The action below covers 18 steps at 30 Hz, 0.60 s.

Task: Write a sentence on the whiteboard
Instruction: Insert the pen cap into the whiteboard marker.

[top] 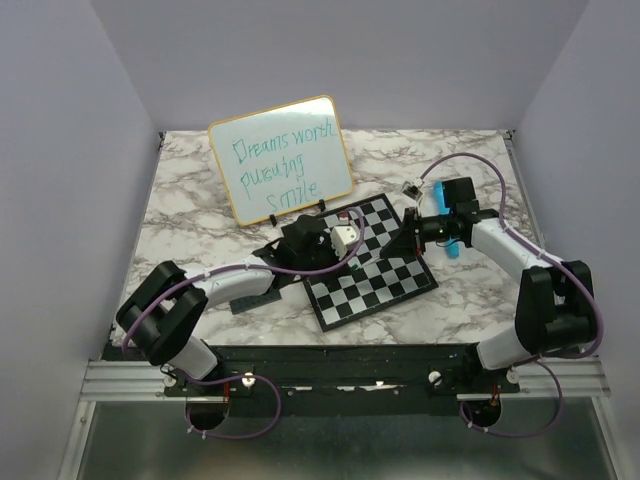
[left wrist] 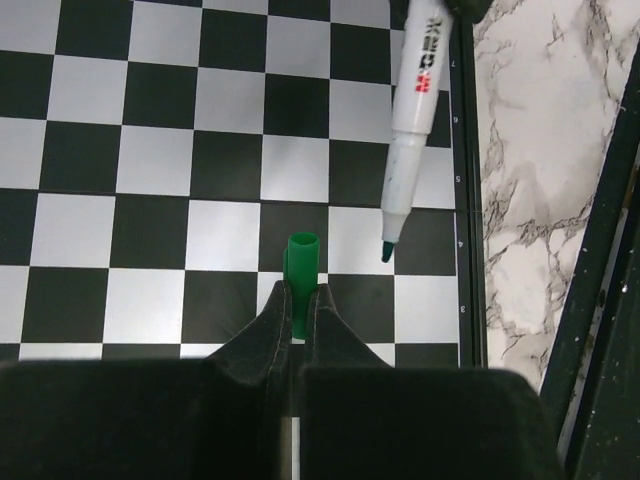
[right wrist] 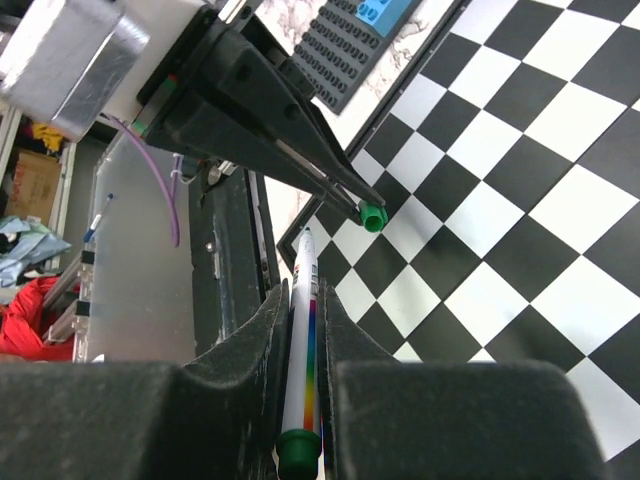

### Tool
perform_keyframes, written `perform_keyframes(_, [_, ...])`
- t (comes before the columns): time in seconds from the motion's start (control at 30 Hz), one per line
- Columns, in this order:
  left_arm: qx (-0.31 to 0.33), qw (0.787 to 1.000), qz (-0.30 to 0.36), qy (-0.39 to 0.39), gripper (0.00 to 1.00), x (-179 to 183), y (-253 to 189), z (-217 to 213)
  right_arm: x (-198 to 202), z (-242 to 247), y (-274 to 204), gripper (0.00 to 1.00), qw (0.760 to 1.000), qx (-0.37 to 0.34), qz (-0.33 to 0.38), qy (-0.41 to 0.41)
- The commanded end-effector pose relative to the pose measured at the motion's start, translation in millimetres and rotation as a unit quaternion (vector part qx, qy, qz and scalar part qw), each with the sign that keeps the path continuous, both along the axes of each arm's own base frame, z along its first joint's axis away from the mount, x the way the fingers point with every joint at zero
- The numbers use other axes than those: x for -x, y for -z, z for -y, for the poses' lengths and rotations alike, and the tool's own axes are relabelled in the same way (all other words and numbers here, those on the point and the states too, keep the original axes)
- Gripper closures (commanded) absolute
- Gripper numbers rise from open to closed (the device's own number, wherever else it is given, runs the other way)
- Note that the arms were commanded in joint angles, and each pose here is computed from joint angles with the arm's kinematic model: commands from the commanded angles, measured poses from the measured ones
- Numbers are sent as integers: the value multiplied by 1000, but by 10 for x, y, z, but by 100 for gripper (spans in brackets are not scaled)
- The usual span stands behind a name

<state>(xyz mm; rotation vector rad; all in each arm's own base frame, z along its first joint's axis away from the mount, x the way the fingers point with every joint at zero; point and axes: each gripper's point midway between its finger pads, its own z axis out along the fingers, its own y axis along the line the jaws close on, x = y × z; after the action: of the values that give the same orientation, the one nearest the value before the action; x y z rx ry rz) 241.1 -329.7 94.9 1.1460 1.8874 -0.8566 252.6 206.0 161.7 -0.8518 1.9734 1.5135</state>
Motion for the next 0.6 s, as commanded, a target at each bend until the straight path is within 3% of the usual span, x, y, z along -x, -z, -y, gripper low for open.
perform_keyframes(0.0, [-9,999,42,13,100,-37,94,-7,-147,-19,65,99,999,25,15,14])
perform_keyframes(0.57, [-63,996,50,26,100,49,420,-76,-211,-83,339,99,999,49,-16,10])
